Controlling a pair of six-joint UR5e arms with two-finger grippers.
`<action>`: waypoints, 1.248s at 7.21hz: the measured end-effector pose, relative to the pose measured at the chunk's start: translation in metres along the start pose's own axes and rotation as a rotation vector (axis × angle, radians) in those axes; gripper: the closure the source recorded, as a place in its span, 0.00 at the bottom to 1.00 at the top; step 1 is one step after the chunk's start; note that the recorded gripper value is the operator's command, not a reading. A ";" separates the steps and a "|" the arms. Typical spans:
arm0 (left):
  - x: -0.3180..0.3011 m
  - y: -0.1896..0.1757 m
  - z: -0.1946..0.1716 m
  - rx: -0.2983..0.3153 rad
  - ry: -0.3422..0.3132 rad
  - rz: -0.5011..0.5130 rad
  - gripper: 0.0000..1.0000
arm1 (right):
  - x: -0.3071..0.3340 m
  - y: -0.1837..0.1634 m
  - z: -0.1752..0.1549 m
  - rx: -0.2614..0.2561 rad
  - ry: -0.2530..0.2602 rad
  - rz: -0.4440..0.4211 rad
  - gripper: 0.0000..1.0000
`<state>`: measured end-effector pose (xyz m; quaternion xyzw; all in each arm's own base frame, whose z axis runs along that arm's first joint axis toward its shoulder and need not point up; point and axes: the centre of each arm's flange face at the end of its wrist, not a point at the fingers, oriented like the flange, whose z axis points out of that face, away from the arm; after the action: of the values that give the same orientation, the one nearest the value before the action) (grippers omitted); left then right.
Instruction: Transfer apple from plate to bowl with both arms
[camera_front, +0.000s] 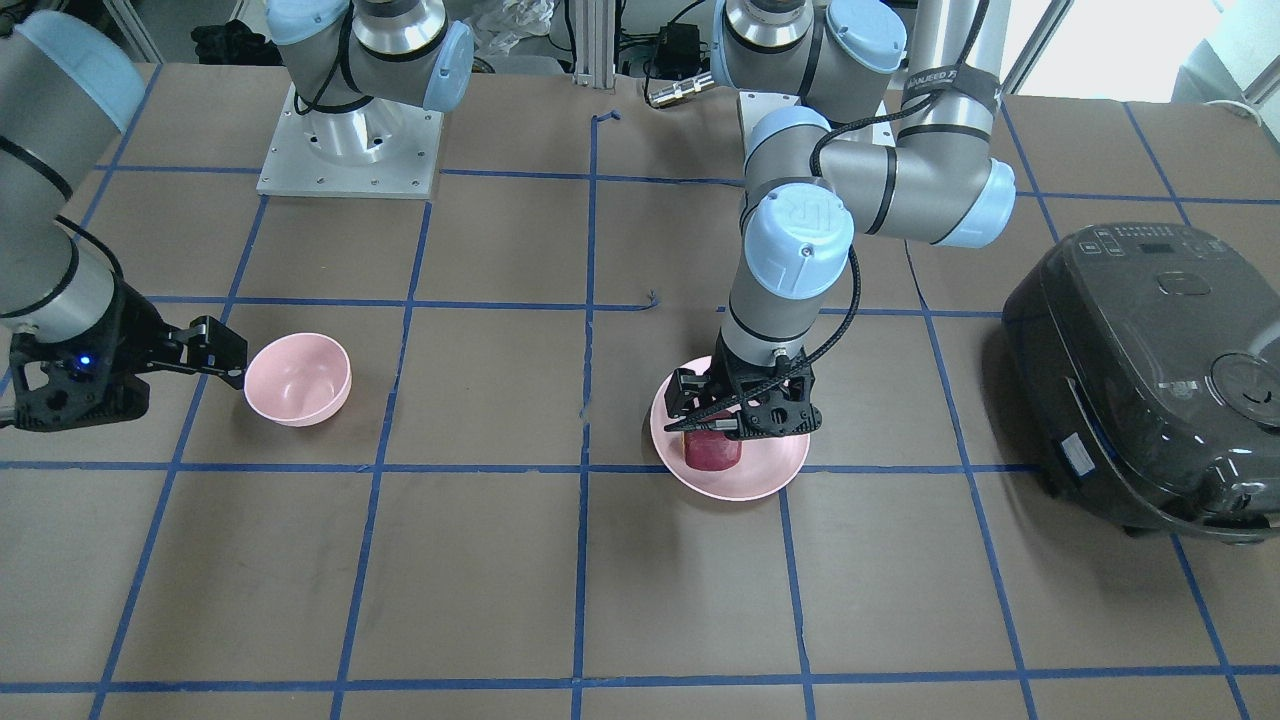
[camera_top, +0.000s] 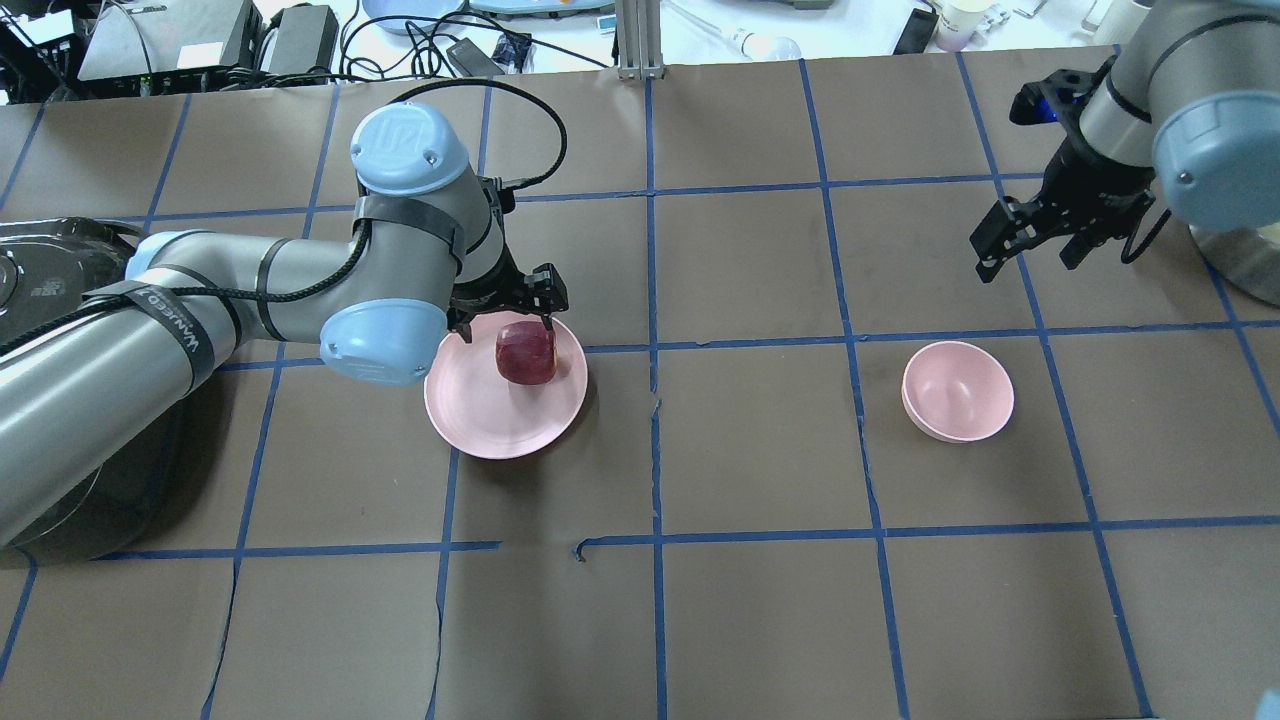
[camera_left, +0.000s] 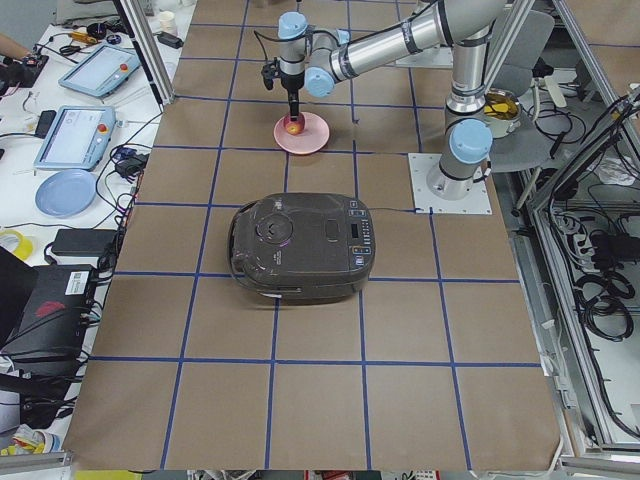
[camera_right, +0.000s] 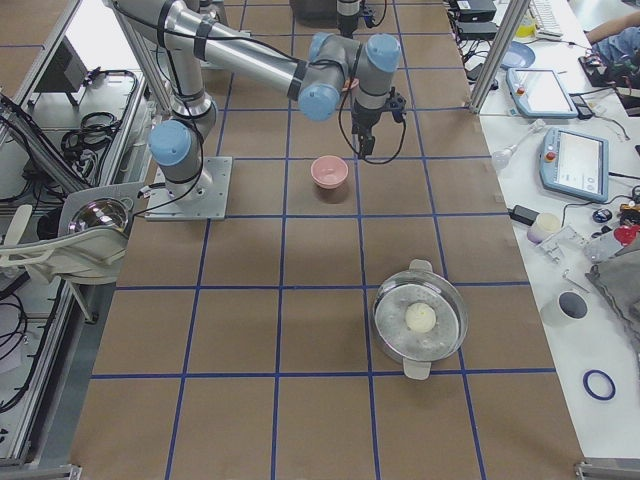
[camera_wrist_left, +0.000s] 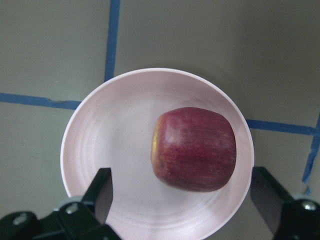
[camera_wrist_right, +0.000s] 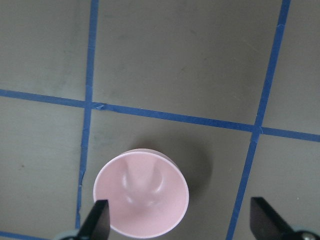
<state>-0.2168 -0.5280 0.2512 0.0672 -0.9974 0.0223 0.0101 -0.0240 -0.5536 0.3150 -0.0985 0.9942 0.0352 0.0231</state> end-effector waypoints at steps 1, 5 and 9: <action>0.003 0.000 0.010 -0.003 0.001 0.001 0.03 | 0.008 0.004 0.037 -0.003 -0.001 -0.059 0.00; 0.006 -0.003 0.037 -0.028 -0.009 0.019 0.18 | 0.008 0.036 0.105 -0.086 -0.060 -0.102 0.57; 0.005 -0.007 0.032 -0.014 -0.016 0.162 0.43 | 0.008 0.038 0.117 -0.116 -0.069 -0.093 1.00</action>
<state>-0.2214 -0.5372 0.2193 -0.0136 -0.9998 0.0157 0.0009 -0.0347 -0.5089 0.2007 -0.1443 0.9835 0.0950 0.0531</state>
